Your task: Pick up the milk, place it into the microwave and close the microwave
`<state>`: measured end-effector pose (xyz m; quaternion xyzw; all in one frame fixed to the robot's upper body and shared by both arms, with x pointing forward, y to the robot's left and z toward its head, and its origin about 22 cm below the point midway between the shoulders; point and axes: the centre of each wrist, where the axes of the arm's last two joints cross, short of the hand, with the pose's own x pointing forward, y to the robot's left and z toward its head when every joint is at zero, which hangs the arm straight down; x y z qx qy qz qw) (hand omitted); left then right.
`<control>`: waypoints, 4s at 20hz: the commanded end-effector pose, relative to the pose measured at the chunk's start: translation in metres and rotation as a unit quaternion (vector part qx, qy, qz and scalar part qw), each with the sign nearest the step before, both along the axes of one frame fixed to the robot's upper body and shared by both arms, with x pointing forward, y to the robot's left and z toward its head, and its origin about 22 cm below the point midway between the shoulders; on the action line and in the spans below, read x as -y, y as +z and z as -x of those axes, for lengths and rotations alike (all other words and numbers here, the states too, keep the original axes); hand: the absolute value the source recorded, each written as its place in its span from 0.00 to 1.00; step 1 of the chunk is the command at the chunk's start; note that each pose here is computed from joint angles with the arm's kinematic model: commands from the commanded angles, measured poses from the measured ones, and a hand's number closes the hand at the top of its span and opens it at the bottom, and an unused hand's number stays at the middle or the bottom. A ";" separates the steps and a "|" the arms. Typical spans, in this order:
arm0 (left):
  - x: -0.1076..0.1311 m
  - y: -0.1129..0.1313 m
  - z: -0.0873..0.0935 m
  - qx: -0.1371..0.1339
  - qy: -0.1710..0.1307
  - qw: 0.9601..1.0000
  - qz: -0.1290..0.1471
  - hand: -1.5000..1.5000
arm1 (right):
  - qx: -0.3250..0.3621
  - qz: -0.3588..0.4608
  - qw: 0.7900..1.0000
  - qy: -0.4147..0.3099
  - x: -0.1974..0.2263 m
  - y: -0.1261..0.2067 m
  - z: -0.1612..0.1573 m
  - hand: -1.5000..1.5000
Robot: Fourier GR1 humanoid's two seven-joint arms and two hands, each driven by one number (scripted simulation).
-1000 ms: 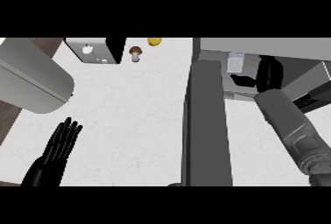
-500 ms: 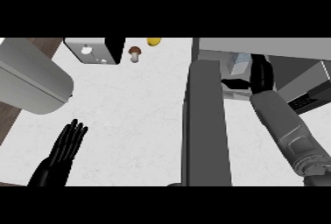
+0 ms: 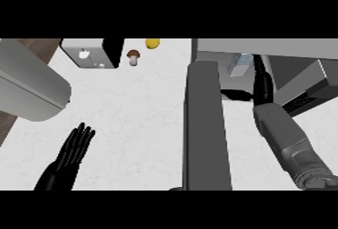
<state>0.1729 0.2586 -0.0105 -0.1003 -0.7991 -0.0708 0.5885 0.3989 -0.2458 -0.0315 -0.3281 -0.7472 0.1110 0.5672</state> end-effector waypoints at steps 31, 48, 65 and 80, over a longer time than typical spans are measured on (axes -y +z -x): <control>0.033 -0.003 -0.002 -0.044 -0.094 0.994 -0.036 1.00 | 0.029 -0.331 0.932 0.143 -0.001 -0.134 0.150 0.00; 0.107 -0.023 -0.028 -0.057 -0.234 0.951 -0.194 1.00 | 0.057 -0.314 0.932 0.170 0.072 -0.082 0.235 0.00; 0.224 -0.053 -0.055 -0.041 -0.277 0.936 -0.214 1.00 | 0.095 -0.313 0.914 0.241 0.097 0.015 0.283 0.00; 0.248 0.005 -0.094 0.026 -0.144 0.984 -0.100 0.00 | 0.104 -0.298 0.900 0.300 0.086 0.055 0.265 0.00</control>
